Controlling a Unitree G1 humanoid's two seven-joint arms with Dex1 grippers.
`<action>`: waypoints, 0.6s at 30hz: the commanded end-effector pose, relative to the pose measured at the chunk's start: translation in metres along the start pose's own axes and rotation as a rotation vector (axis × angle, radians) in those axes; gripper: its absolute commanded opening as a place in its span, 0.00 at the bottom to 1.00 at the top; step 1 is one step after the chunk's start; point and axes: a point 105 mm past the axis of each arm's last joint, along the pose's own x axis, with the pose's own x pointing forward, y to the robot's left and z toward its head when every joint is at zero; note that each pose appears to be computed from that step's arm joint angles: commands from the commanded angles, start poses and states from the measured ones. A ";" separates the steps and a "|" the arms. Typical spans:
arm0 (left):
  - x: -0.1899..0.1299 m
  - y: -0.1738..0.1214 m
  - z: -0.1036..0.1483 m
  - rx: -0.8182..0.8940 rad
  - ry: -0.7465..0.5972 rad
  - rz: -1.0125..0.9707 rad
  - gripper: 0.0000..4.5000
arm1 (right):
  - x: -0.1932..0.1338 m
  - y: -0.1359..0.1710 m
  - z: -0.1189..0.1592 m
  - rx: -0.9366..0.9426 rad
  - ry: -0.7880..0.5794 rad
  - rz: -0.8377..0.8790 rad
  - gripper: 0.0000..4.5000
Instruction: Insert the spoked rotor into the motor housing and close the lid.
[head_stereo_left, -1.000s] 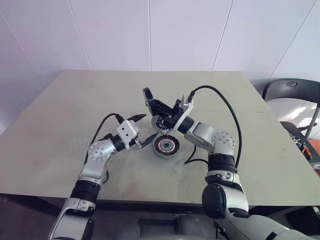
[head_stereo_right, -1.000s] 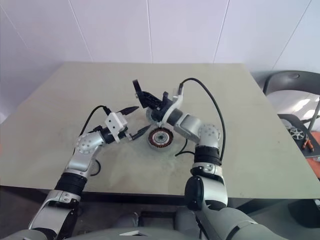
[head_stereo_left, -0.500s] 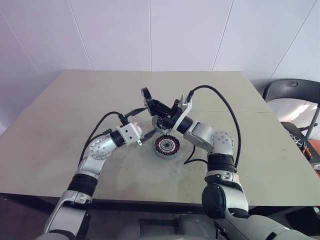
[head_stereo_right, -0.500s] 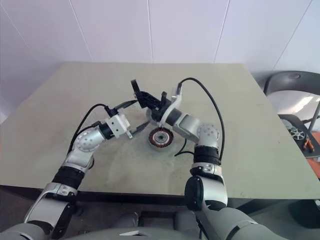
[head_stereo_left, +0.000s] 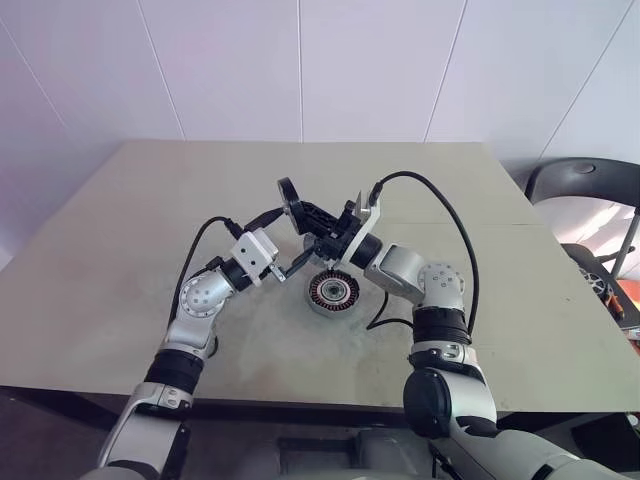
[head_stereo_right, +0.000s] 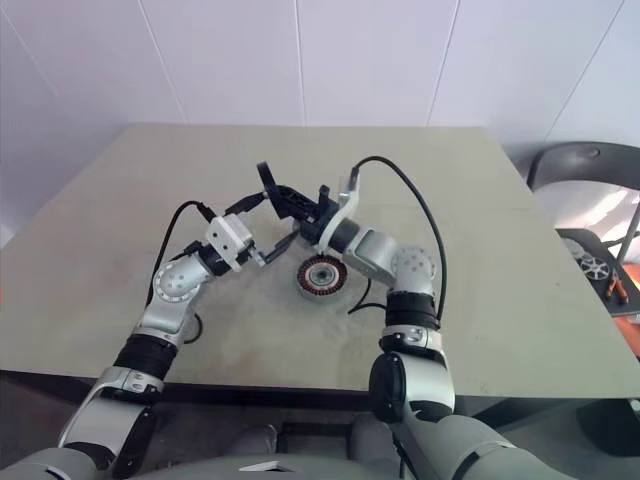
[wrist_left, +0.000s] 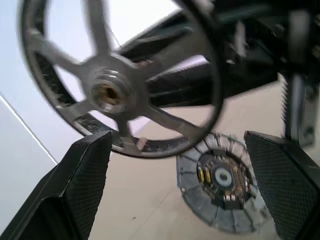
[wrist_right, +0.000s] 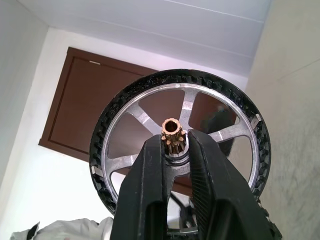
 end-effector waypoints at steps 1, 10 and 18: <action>0.000 0.013 0.013 -0.060 -0.053 0.044 0.99 | 0.007 0.013 -0.003 -0.003 0.009 0.062 0.07; -0.006 0.003 0.009 -0.407 -0.069 0.014 0.99 | 0.007 0.011 -0.005 -0.010 0.014 0.058 0.07; -0.015 -0.003 0.005 -0.753 -0.128 0.005 0.99 | 0.007 0.010 -0.006 -0.012 0.018 0.053 0.07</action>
